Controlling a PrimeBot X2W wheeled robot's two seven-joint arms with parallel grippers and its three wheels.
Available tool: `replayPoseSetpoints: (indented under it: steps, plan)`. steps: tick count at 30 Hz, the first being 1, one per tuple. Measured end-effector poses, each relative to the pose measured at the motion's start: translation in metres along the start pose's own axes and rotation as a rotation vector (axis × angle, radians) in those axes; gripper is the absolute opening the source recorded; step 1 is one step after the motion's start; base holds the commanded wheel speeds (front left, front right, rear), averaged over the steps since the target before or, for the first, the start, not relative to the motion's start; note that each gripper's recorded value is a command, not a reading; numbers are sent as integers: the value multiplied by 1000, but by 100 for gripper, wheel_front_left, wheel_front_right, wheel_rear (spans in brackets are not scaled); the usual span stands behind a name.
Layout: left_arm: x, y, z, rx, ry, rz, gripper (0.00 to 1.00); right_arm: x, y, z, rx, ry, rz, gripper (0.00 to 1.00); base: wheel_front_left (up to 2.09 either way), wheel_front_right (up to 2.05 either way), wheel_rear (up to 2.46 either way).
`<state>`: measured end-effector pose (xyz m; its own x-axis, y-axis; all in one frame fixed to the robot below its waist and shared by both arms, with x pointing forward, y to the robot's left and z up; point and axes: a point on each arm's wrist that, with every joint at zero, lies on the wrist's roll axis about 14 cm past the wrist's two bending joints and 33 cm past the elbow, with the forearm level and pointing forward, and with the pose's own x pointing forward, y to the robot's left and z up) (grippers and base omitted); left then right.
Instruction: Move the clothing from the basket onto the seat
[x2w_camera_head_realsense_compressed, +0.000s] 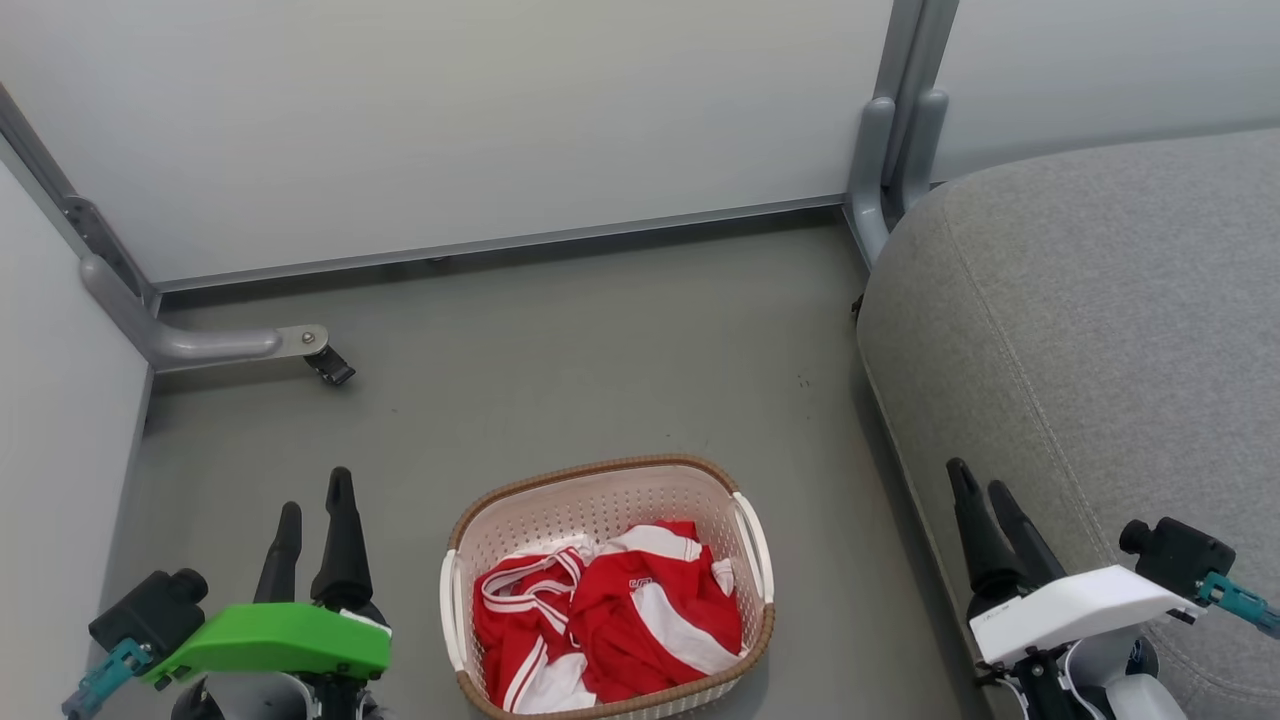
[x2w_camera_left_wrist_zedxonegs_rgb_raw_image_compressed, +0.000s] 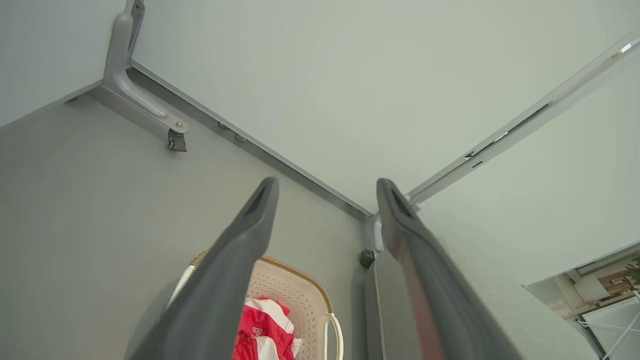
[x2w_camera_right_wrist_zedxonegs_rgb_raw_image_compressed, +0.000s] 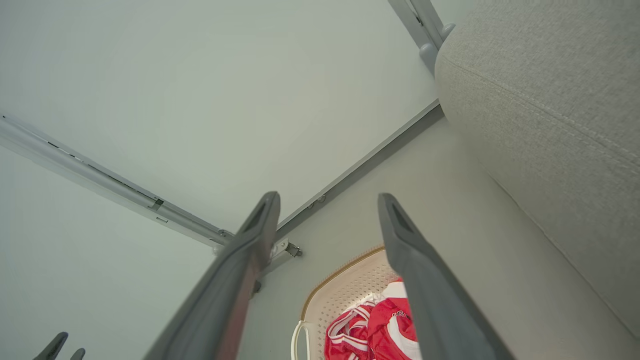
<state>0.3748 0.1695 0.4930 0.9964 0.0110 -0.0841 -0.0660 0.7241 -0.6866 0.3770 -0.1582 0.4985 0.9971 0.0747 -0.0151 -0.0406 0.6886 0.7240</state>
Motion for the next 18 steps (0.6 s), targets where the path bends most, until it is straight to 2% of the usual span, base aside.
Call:
replayPoseSetpoints:
  steps: [18]
  plan:
    - [-2,-8,-2,287,-23,-2,100,0,26,-7,-266,-1,95,100,0,0,0]
